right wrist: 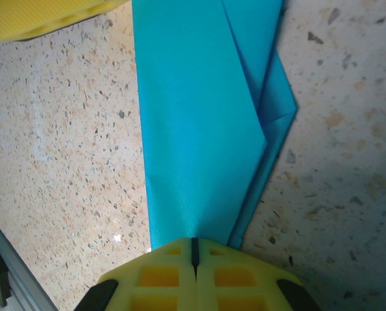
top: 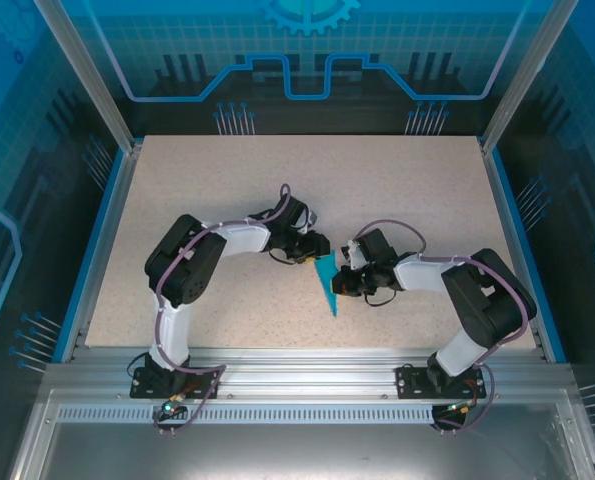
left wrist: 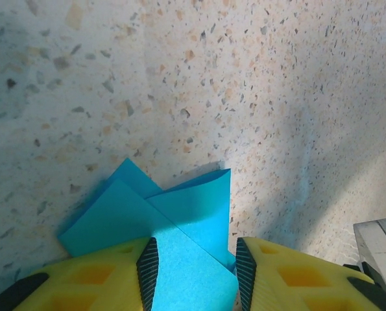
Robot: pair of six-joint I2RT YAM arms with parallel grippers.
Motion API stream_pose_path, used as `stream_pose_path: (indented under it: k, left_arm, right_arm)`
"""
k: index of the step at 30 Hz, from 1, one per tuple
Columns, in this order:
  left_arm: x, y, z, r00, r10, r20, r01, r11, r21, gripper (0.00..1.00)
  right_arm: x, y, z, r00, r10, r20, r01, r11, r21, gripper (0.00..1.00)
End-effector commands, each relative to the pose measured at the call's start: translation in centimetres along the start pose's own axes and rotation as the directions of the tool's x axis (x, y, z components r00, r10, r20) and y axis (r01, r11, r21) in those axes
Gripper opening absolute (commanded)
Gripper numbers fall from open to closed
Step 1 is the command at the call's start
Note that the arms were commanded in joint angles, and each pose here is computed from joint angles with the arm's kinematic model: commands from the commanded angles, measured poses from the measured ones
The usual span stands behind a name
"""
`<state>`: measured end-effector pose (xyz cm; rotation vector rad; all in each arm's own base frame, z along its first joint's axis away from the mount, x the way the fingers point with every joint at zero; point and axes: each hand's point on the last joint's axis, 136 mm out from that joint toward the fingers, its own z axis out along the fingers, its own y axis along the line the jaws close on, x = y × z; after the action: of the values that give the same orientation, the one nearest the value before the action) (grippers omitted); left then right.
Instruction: Fold a paper plane with a square sheet of paper (pick it up from the middle)
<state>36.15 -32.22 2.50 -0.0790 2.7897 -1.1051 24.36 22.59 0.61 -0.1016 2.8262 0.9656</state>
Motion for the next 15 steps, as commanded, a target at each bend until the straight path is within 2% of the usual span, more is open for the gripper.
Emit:
stream_pose_path:
  k: [1,10,15]
  left_arm:
    - [-2.5,2.4,0.1,0.999,0.003,0.041,0.000,0.998,-0.060,0.42]
    - [-5.3,2.4,-1.3,0.999,0.012,0.049,-0.009,0.998,-0.067,0.43]
    - [-5.6,0.0,-3.4,0.997,0.024,0.076,-0.023,1.000,-0.012,0.44]
  right_arm:
    - [6.0,-6.8,0.6,0.979,0.131,-0.154,-0.089,0.964,0.250,0.00]
    - [6.0,-6.7,0.7,0.980,0.133,-0.146,-0.096,0.967,0.236,0.00]
    - [5.8,-6.5,0.9,0.980,0.132,-0.149,-0.098,0.970,0.220,0.00]
